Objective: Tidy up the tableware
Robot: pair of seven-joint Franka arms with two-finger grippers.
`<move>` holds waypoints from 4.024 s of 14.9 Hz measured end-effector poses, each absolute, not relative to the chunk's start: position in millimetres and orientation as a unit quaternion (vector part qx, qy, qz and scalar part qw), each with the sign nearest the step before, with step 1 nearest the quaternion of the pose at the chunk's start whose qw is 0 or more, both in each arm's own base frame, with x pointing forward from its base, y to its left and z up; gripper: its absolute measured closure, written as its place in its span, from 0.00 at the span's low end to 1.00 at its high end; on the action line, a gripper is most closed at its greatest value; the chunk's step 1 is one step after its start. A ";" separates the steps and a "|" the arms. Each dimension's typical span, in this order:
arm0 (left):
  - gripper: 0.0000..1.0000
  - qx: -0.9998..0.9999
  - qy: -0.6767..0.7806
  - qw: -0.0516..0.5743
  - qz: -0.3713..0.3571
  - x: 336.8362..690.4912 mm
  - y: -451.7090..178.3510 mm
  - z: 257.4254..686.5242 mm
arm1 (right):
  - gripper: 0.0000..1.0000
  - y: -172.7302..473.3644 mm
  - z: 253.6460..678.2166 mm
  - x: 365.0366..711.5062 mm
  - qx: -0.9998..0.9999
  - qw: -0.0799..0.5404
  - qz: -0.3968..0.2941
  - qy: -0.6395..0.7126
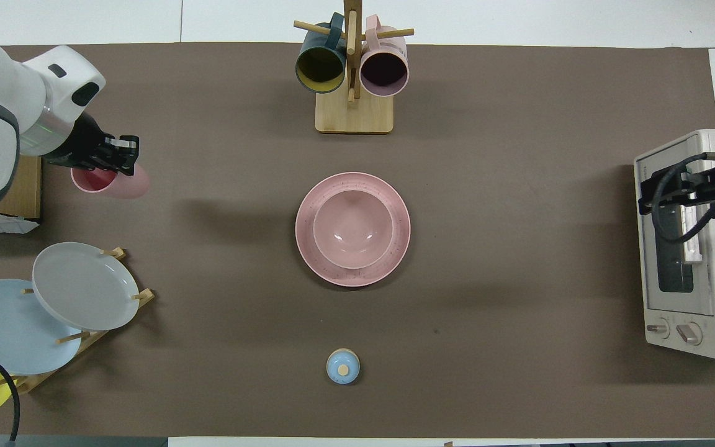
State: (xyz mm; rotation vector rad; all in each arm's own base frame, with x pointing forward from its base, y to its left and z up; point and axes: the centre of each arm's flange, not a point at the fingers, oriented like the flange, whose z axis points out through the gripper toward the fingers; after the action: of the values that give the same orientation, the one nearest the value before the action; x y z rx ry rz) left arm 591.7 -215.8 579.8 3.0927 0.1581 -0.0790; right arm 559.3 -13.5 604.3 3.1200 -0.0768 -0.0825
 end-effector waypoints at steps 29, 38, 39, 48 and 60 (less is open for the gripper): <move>0.96 0.985 0.165 0.033 -0.035 510.9 -469.1 397.2 | 0.00 -31.1 595.5 549.6 0.998 0.007 -0.054 -0.012; 0.26 0.986 0.163 0.032 -0.020 517.9 -459.4 409.8 | 0.00 -32.5 601.8 546.7 0.999 0.005 -0.048 -0.013; 0.15 0.986 0.162 0.031 -0.017 523.3 -448.2 426.7 | 0.00 -32.2 601.8 546.7 0.999 0.005 -0.048 -0.013; 0.00 0.998 0.057 0.009 -0.005 559.5 -174.9 619.6 | 0.00 -32.3 601.8 546.7 0.999 0.005 -0.048 -0.013; 0.00 1.000 -0.005 0.001 -0.018 518.3 -92.0 615.8 | 0.00 -32.3 601.8 546.7 0.999 0.005 -0.048 -0.013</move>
State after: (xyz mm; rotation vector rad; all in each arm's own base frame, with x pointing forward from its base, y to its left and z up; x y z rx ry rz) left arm 518.3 -92.0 615.8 3.1387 -0.0152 -0.0574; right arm 546.7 -32.3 601.8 3.1269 -0.0406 -0.1517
